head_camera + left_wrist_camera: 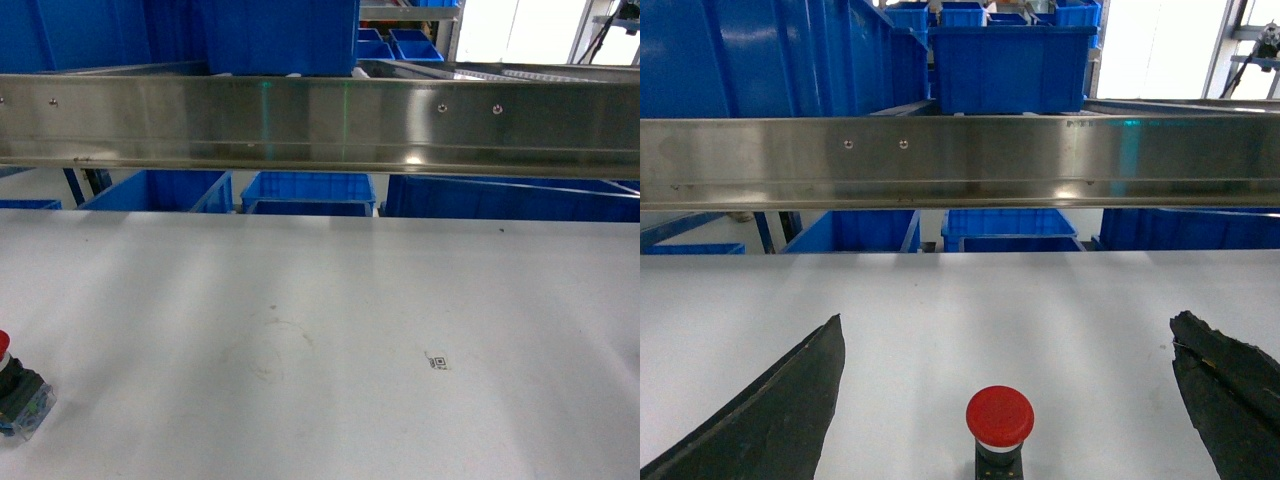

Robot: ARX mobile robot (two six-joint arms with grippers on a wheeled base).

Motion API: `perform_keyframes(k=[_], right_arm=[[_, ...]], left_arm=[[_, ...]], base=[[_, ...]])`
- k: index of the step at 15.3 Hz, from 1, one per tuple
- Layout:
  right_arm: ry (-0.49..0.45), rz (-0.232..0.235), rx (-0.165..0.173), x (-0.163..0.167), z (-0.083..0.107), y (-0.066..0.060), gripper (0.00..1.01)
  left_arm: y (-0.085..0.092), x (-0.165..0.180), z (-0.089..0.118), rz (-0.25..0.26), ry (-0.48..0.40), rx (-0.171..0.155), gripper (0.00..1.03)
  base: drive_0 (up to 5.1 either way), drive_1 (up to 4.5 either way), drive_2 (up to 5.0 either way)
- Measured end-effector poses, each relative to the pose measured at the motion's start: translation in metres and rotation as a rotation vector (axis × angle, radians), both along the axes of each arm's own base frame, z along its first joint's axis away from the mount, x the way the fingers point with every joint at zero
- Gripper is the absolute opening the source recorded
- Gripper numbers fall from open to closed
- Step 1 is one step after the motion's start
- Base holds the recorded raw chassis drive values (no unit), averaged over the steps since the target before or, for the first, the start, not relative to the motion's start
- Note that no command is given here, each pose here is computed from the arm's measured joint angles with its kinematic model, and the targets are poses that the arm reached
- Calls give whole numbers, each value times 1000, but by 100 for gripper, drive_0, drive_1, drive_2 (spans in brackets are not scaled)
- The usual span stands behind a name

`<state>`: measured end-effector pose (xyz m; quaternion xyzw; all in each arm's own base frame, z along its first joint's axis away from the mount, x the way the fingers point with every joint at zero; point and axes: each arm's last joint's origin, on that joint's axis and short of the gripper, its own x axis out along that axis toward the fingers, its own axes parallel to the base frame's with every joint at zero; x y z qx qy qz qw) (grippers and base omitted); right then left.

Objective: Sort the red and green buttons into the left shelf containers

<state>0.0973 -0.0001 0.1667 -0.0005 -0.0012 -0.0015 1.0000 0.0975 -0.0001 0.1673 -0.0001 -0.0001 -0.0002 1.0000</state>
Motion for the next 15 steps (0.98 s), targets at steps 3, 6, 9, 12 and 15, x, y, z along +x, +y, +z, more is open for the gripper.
perform_keyframes(k=[3, 6, 9, 12, 15], right_arm=[[0, 0, 0, 0, 0, 0, 98], [0, 0, 0, 0, 0, 0, 98], [0, 0, 0, 0, 0, 0, 98], [0, 0, 0, 0, 0, 0, 98], [-5, 1, 0, 0, 1, 0, 98]], left_arm=[[0, 0, 0, 0, 0, 0, 98], [0, 0, 0, 0, 0, 0, 98], [0, 0, 0, 0, 0, 0, 98], [0, 0, 0, 0, 0, 0, 98], [1, 1, -2, -40, 24, -20, 98]], base=[[0, 0, 0], [0, 0, 0], [0, 0, 0], [0, 0, 0], [0, 0, 0]])
